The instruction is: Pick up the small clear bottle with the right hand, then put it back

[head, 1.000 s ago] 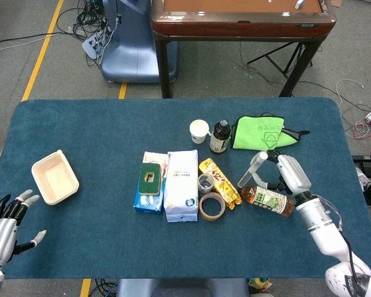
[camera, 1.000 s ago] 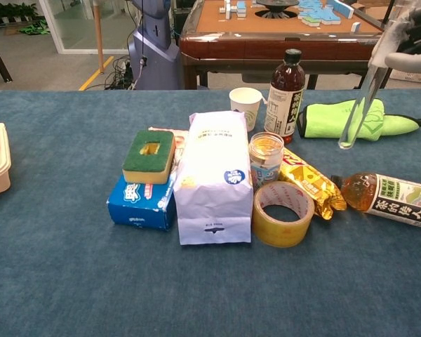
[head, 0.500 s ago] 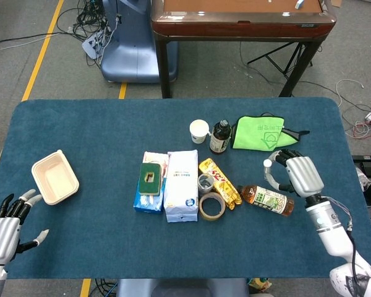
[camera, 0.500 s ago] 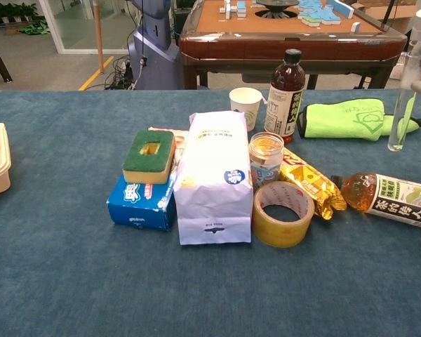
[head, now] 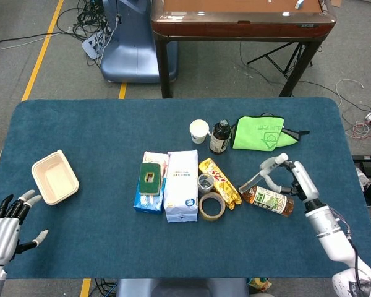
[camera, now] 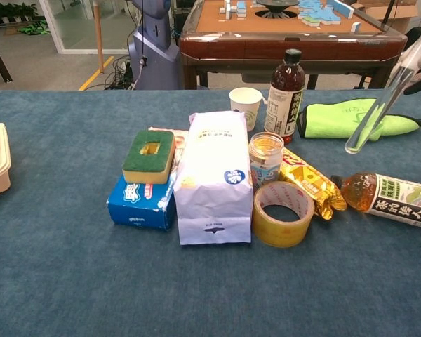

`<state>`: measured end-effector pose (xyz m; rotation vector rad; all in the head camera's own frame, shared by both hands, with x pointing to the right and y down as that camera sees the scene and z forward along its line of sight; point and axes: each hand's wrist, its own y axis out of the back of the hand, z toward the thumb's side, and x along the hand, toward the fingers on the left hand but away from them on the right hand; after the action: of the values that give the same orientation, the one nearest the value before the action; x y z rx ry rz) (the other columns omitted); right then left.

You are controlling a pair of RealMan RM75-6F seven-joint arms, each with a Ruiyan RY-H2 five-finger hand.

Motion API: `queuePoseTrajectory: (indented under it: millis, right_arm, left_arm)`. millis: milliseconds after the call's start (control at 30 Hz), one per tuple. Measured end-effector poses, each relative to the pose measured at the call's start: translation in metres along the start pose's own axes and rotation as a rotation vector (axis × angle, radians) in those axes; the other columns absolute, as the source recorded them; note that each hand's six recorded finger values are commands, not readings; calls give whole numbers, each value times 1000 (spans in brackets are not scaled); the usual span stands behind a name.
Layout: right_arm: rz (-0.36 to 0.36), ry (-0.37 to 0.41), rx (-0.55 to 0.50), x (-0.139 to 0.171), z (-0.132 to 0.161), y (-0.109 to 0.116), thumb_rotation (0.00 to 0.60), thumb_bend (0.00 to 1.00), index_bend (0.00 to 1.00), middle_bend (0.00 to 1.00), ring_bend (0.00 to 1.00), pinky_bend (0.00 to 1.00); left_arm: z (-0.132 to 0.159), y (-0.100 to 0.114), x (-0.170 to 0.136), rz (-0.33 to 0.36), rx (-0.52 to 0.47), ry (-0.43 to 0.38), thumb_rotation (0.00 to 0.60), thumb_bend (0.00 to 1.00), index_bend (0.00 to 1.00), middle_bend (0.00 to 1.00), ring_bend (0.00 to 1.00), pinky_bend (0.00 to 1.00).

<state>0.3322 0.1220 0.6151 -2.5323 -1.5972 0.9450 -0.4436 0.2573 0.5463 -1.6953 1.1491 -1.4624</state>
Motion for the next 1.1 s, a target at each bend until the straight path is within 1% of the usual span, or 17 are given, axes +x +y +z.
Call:
queuePoseTrajectory:
  millis: [67,133,233,367,400,467,500,567,633,767,867,933,1000,1033,1100]
  right_arm:
    - [-3,7,-22,0,-1,2,600,520,558,430,285,298]
    - [-11,18,-2,0,-1,3,600,520,562,432,285,298]
    - [-32,42,108,0,0,6,600,519,565,433,285,298]
    - [-64,63,350,0,1,8,600,520,565,433,285,300]
    - [-67,63,394,1,1,7,600,520,565,433,285,302]
    - [-70,62,464,1,1,7,600,520,565,433,285,306]
    - [-70,61,479,1,1,6,600,520,565,433,285,306]
    - [-64,60,480,2,1,5,600,520,565,433,285,306]
    - [-56,60,445,2,2,4,600,520,565,433,285,306]
    - [-47,69,278,3,2,4,600,520,565,433,285,306]
    - [-53,82,198,3,2,6,600,520,565,433,285,306]
    - [-61,91,197,3,1,8,600,520,565,433,285,306]
    - [-74,99,242,3,1,10,600,520,565,433,285,306]
    - [-81,102,276,3,1,11,600,520,565,433,285,306]
    - [-103,107,382,3,0,14,600,521,565,433,285,306]
  left_arm:
    - [0,0,0,1,0,1,600,229,173,94,159,4]
    - [-1,0,0,1,0,1,600,229,173,93,159,5]
    - [-1,0,0,0,1,0,600,229,173,93,159,4]
    - [0,0,0,1,-1,-1,600,229,173,93,159,5]
    - [-1,0,0,2,-1,-1,600,229,173,93,159,5]
    - [-1,0,0,1,0,0,600,229,173,94,159,5]
    - [-1,0,0,0,0,0,600,230,173,94,159,5]
    - [-1,0,0,1,0,0,600,229,173,94,159,5]
    - [-1,1,0,1,0,1,600,230,173,94,159,5]
    - [-1,1,-1,0,1,2,600,230,173,94,159,5]
    - [-1,1,-1,-2,2,3,600,230,173,94,159,4]
    - [-1,1,-1,-2,2,2,600,230,173,94,159,4]
    - [0,1,-1,-3,3,0,600,229,173,93,159,4]
    - [0,1,0,-4,3,-1,600,229,173,93,159,4]
    - [0,1,0,-5,3,-1,600,230,173,93,159,5]
